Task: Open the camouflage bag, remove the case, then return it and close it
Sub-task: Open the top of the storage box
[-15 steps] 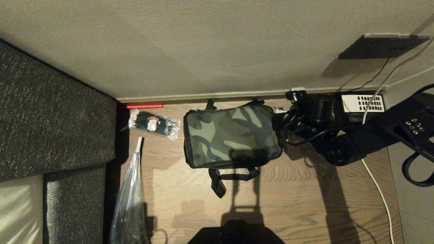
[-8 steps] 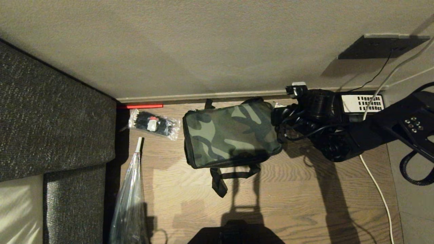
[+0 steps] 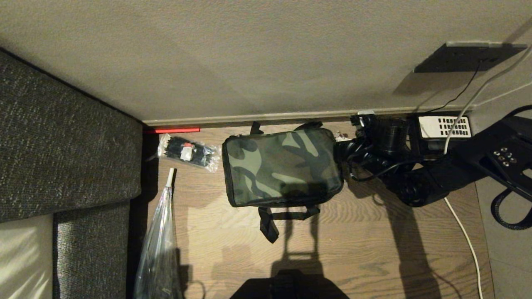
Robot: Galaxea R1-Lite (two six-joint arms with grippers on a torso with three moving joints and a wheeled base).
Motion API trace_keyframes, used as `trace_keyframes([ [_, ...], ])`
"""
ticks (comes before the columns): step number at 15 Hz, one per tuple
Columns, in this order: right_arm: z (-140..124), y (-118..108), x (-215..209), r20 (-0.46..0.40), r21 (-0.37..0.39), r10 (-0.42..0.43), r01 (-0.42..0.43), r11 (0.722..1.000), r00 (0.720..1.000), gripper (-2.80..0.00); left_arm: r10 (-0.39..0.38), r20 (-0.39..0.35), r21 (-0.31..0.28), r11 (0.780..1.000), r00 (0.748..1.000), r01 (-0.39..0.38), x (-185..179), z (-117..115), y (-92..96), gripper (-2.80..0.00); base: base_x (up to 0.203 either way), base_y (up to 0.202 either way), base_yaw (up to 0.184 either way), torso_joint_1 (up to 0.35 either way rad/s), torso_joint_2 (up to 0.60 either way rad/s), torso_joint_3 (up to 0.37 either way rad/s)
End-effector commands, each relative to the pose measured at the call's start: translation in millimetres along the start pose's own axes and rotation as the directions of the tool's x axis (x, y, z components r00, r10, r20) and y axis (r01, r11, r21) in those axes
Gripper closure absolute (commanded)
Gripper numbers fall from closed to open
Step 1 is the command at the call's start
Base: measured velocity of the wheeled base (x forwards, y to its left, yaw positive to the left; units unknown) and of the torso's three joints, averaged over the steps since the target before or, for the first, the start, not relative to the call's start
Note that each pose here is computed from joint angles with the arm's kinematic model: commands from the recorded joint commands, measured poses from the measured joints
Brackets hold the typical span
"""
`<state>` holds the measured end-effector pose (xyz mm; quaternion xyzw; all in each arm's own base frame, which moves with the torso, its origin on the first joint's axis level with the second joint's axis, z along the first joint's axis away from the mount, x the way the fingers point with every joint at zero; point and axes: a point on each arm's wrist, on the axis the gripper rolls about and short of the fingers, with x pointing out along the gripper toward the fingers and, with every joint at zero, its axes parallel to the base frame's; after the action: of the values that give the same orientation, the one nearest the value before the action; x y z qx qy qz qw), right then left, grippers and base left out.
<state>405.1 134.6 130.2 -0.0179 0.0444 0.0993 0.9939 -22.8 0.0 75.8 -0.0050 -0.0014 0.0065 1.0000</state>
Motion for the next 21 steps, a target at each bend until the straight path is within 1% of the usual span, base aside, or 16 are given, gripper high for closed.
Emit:
trace_keyframes([
  [1, -7.5, -0.3, -4.8, -0.03, -0.002, -0.004, 0.004, 1.0, 1.0, 0.0, 0.001, -0.001, -0.001, 1.0, 1.0, -0.001, 0.1, -0.4, 0.0, 0.0, 0.0, 0.0, 0.0, 0.0, 0.0, 0.0],
  [2, -8.1, -0.2, -4.2, -0.03, -0.002, -0.003, 0.003, 1.0, 1.0, 0.0, 0.001, -0.001, -0.001, 1.0, 1.0, -0.001, 0.1, -0.4, 0.0, 0.0, 0.0, 0.0, 0.0, 0.0, 0.0, 0.0],
  [4, -3.6, 0.3, -0.9, -0.003, 0.001, 0.0, 0.0, 1.0, 1.0, 0.0, 0.001, -0.001, -0.001, 1.0, 1.0, -0.001, 0.1, -0.4, 0.0, 0.0, 0.0, 0.0, 0.0, 0.0, 0.0, 0.0],
  [5, -4.4, 0.4, -0.2, -0.005, 0.002, -0.001, 0.001, 1.0, 1.0, -2.8, 0.001, -0.001, -0.001, 1.0, 1.0, -0.001, 0.1, -0.4, 0.0, 0.0, 0.0, 0.0, 0.0, 0.0, 0.0, 0.0],
  [8, -7.3, 0.3, -1.0, -0.012, 0.002, 0.0, 0.0, 1.0, 1.0, -2.8, 0.001, -0.001, -0.001, 1.0, 1.0, -0.001, 0.1, -0.4, 0.0, 0.0, 0.0, 0.0, 0.0, 0.0, 0.0, 0.0],
  [11, -15.2, -0.1, -5.0, -0.045, 0.004, 0.0, 0.0, 1.0, 0.999, -2.8, 0.001, -0.001, -0.001, 1.0, 1.0, -0.001, 0.1, -0.4, 0.0, 0.0, 0.0, 0.0, 0.0, 0.0, 0.0, 0.0],
  [12, -22.0, -0.2, -9.3, -0.075, 0.019, 0.001, 0.001, 1.0, 0.997, -2.8, 0.001, -0.001, -0.001, 1.0, 1.0, -0.001, 0.1, -0.4, 0.0, 0.0, 0.0, 0.0, 0.0, 0.0, 0.0, 0.0],
  [13, -31.7, 1.8, -15.4, -0.118, 0.062, 0.007, 0.0, 0.998, 0.993, -2.8, 0.001, -0.001, -0.001, 1.0, 1.0, -0.001, 0.1, -0.4, 0.0, 0.0, 0.0, 0.0, 0.0, 0.0, 0.0, 0.0],
  [14, -38.7, 9.8, -21.3, -0.154, 0.127, 0.026, -0.006, 0.992, 0.988, -2.8, 0.001, -0.001, -0.001, 1.0, 1.0, -0.001, 0.1, -0.4, 0.0, 0.0, 0.0, 0.0, 0.0, 0.0, 0.0, 0.0],
  [15, -46.5, 17.0, -26.9, -0.2, 0.159, 0.04, -0.008, 0.987, 0.979, -2.8, 0.001, -0.001, -0.001, 1.0, 1.0, -0.001, 0.1, -0.4, 0.0, 0.0, 0.0, 0.0, 0.0, 0.0, 0.0, 0.0],
  [16, -52.3, 17.4, -31.1, -0.237, 0.152, 0.042, -0.006, 0.988, 0.971, -2.8, 0.001, -0.001, -0.001, 1.0, 1.0, -0.001, 0.1, -0.4, 0.0, 0.0, 0.0, 0.0, 0.0, 0.0, 0.0, 0.0],
  [18, -48.4, 13.8, -36.1, -0.241, 0.152, 0.036, 0.001, 0.988, 0.97, -2.8, 0.001, -0.001, -0.001, 1.0, 1.0, -0.001, 0.1, -0.4, 0.0, 0.0, 0.0, 0.0, 0.0, 0.0, 0.0, 0.0],
  [20, -36.4, 10.7, -41.9, -0.23, 0.221, 0.04, 0.013, 0.975, 0.972, -2.8, 0.001, -0.001, -0.001, 1.0, 1.0, -0.001, 0.1, -0.4, 0.0, 0.0, 0.0, 0.0, 0.0, 0.0, 0.0, 0.0],
  [21, -28.7, 9.9, -47.3, -0.243, 0.243, 0.061, 0.0, 0.97, 0.968, -2.8, 0.001, -0.001, -0.001, 1.0, 1.0, -0.001, 0.1, -0.4, 0.0, 0.0, 0.0, 0.0, 0.0, 0.0, 0.0, 0.0],
])
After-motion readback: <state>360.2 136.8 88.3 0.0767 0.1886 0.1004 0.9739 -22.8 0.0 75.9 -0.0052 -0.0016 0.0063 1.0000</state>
